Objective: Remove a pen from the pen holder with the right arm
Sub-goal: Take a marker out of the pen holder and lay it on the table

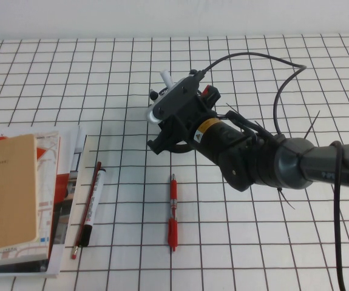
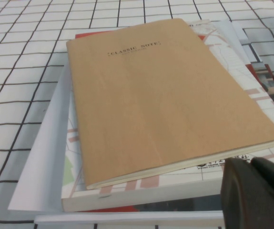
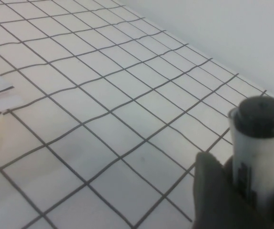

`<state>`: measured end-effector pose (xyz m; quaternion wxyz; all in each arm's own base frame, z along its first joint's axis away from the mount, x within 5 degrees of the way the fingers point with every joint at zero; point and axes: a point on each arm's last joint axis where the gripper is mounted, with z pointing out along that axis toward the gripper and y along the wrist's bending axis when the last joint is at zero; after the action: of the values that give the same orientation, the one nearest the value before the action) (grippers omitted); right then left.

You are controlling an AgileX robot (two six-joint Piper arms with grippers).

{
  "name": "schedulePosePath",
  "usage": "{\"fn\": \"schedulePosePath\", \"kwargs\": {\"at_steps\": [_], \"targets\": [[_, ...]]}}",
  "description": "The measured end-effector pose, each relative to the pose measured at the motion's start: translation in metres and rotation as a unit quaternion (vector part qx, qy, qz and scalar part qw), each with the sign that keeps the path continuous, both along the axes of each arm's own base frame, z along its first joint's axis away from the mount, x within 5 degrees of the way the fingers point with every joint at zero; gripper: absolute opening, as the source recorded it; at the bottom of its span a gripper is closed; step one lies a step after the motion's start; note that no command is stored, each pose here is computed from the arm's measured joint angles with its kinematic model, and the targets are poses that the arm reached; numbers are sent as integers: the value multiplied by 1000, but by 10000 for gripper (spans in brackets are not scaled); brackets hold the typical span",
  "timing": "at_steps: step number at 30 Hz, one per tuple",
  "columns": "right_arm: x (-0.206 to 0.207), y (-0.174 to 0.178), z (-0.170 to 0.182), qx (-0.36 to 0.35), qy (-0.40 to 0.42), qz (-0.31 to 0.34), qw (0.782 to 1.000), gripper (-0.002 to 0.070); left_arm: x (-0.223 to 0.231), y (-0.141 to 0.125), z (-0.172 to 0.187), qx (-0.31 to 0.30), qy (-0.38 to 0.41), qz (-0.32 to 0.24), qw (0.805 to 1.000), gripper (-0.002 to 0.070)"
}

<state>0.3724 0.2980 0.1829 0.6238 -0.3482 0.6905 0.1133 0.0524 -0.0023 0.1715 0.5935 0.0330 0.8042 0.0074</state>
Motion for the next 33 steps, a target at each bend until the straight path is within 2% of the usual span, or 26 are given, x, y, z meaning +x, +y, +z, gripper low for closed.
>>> {"fn": "schedulePosePath", "kwargs": {"at_steps": [11, 19, 33], "targets": [[0, 0, 0, 1, 0, -1, 1000, 215, 0, 0, 0, 0, 0, 0, 1000, -4], [0, 0, 0, 3, 1, -1, 1000, 339, 0, 0, 0, 0, 0, 0, 1000, -4], [0, -1, 11, 21, -23, -3, 1000, 350, 0, 0, 0, 0, 0, 0, 1000, -4]]}}
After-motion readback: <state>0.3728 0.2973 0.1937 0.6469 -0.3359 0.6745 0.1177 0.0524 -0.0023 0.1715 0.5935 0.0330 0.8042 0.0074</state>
